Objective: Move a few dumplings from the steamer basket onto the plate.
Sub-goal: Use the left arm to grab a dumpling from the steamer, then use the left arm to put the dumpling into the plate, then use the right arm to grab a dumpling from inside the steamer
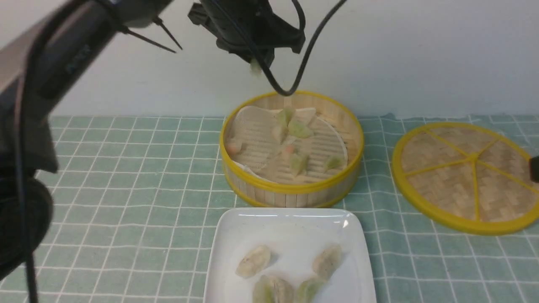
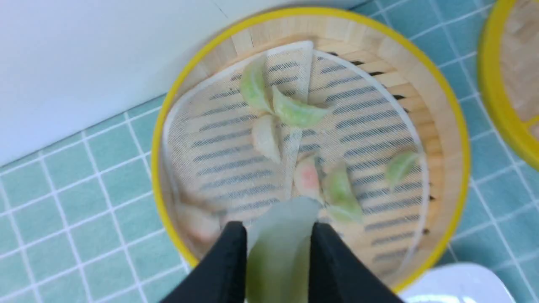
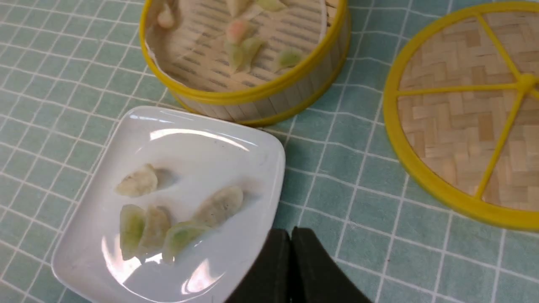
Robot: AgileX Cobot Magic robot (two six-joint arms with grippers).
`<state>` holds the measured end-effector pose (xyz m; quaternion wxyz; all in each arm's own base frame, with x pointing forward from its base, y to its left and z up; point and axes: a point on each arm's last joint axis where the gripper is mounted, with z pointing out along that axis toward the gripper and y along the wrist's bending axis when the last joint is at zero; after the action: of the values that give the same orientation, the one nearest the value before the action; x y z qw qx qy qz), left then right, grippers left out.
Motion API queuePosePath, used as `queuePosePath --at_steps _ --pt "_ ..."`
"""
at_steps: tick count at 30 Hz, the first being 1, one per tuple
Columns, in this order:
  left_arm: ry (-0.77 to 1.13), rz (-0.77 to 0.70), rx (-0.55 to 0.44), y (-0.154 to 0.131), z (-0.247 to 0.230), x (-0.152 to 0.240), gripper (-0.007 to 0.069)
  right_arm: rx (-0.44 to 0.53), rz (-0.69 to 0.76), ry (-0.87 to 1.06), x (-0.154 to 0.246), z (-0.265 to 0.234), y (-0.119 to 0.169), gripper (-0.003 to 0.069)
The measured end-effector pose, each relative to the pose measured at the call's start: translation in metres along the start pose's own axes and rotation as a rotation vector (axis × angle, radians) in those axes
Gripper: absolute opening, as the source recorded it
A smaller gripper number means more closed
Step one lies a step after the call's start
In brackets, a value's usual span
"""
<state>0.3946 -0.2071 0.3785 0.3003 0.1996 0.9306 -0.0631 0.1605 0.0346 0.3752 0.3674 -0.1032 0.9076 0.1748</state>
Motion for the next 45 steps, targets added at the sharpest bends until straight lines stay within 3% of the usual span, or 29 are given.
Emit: queuePosePath --at_steps 7,13,17,23,26,31,34,36,39,40,41,42,45 --pt "0.226 0.019 0.044 -0.004 0.041 0.043 0.0162 -0.045 0.005 0.033 -0.011 0.017 -0.005 -0.0014" --pt "0.476 -0.030 0.108 -0.009 0.054 0.117 0.0162 -0.056 -0.034 0.027 -0.012 0.017 -0.003 -0.0014" --pt "0.547 -0.100 0.167 -0.014 0.068 0.157 0.0162 -0.054 -0.036 0.038 -0.012 0.020 -0.005 -0.0014" --pt "0.575 -0.113 0.177 -0.016 0.098 0.178 0.0165 -0.059 -0.017 0.103 -0.017 0.037 -0.013 -0.0014" --pt "0.574 -0.102 0.177 -0.016 0.108 0.180 0.0231 -0.065 -0.017 0.127 -0.024 0.044 -0.016 -0.0014" --pt "0.588 -0.104 0.176 -0.017 0.113 0.182 0.0458 -0.113 -0.122 0.177 -0.049 0.066 0.001 -0.0013" --pt "0.596 -0.084 0.164 -0.015 0.107 0.181 0.0505 -0.130 -0.169 0.205 -0.066 0.090 0.016 -0.0012" --pt "0.590 -0.057 0.145 -0.012 0.099 0.179 0.0485 -0.130 -0.181 0.216 -0.076 0.106 0.023 -0.0011" --pt "0.542 -0.029 0.040 -0.001 0.059 0.169 0.0294 -0.113 -0.198 0.281 -0.094 0.162 0.035 -0.0001" --pt "0.523 -0.028 0.027 0.000 0.050 0.167 0.0264 -0.112 -0.202 0.283 -0.095 0.165 0.035 0.0001" --pt "0.483 -0.033 -0.030 0.007 0.023 0.163 0.0139 -0.108 -0.221 0.302 -0.101 0.189 0.040 0.0018" --pt "0.448 -0.040 -0.055 0.010 0.006 0.161 0.0080 -0.108 -0.233 0.313 -0.104 0.203 0.043 0.0034" --pt "0.344 -0.068 -0.093 0.015 -0.040 0.162 0.0010 -0.104 -0.275 0.348 -0.107 0.246 0.050 0.0095"
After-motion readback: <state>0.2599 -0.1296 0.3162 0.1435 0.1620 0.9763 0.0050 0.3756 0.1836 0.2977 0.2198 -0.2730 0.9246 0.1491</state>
